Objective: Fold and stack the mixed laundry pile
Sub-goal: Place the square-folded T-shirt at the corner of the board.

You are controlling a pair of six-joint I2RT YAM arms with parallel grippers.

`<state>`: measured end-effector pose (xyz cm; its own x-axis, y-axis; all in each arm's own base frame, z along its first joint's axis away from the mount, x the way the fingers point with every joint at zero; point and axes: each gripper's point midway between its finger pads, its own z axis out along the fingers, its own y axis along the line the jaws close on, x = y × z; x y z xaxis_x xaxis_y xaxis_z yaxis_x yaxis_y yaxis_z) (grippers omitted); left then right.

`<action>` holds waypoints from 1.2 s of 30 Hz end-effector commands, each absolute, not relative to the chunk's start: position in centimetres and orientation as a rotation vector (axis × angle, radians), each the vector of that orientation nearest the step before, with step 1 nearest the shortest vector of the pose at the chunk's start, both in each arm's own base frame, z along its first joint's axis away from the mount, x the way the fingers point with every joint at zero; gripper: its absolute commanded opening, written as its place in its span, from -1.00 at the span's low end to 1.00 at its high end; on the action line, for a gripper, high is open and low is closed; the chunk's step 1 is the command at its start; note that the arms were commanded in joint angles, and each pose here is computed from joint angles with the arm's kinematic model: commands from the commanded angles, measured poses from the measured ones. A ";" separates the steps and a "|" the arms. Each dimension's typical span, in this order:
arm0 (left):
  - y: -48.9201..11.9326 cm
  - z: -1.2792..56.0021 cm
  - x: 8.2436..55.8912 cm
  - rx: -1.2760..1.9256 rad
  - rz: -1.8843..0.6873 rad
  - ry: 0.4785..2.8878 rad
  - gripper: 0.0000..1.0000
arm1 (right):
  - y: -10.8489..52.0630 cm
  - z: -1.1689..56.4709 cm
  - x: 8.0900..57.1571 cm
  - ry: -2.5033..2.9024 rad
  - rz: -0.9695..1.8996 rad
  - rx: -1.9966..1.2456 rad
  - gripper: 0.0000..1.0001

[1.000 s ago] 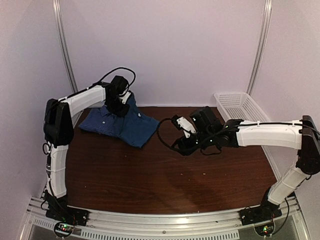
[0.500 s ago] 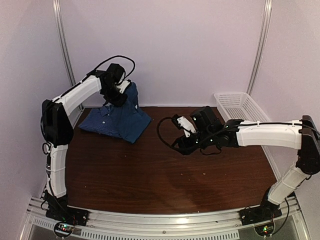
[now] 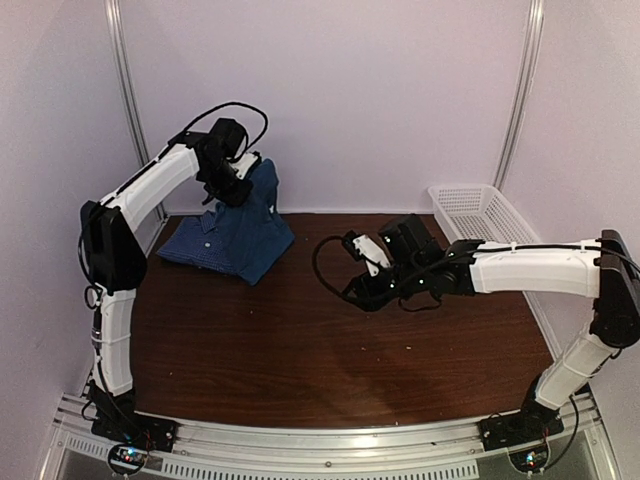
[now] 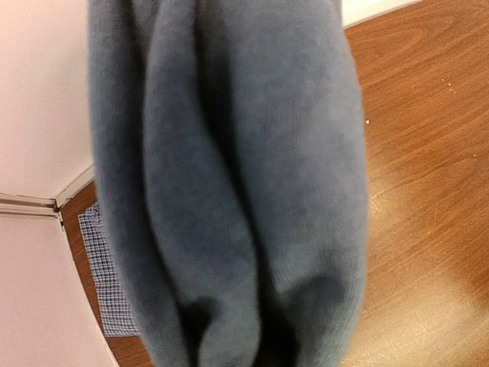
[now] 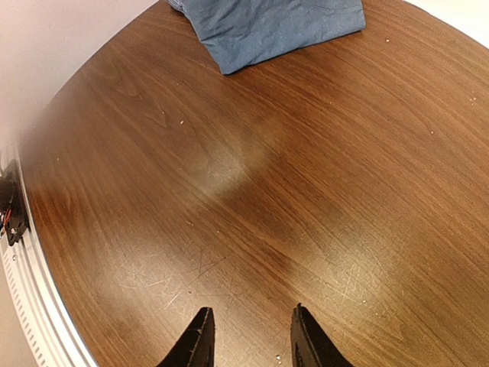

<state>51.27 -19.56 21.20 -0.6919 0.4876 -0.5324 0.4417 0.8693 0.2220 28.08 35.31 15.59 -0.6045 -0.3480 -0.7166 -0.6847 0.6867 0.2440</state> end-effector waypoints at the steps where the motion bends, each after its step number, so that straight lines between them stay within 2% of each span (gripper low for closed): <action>1: -19.4 26.4 51.7 0.629 0.070 2.326 -1.00 | 35.7 15.6 28.4 2.242 0.689 -0.786 -0.31; 16: -15.2 25.9 53.6 0.551 0.094 2.342 -1.00 | 36.3 15.0 28.5 2.250 0.698 -0.805 -0.33; 24: -10.7 21.0 56.7 0.508 0.142 2.386 -1.00 | 36.6 14.6 28.6 2.261 0.699 -0.819 -0.34; 31: -6.8 16.9 59.7 0.481 0.360 2.398 -1.00 | 36.6 14.0 28.7 2.279 0.688 -0.822 -0.35; 36: -4.6 13.9 60.4 0.428 0.386 2.443 -1.00 | 36.6 13.2 28.8 2.303 0.683 -0.825 -0.37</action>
<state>58.25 -7.57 13.69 -0.7677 0.4236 -0.4808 0.2944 0.8997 0.3224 28.26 36.31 13.09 -0.6332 -0.3836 -0.6723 -0.6869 0.6788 0.2596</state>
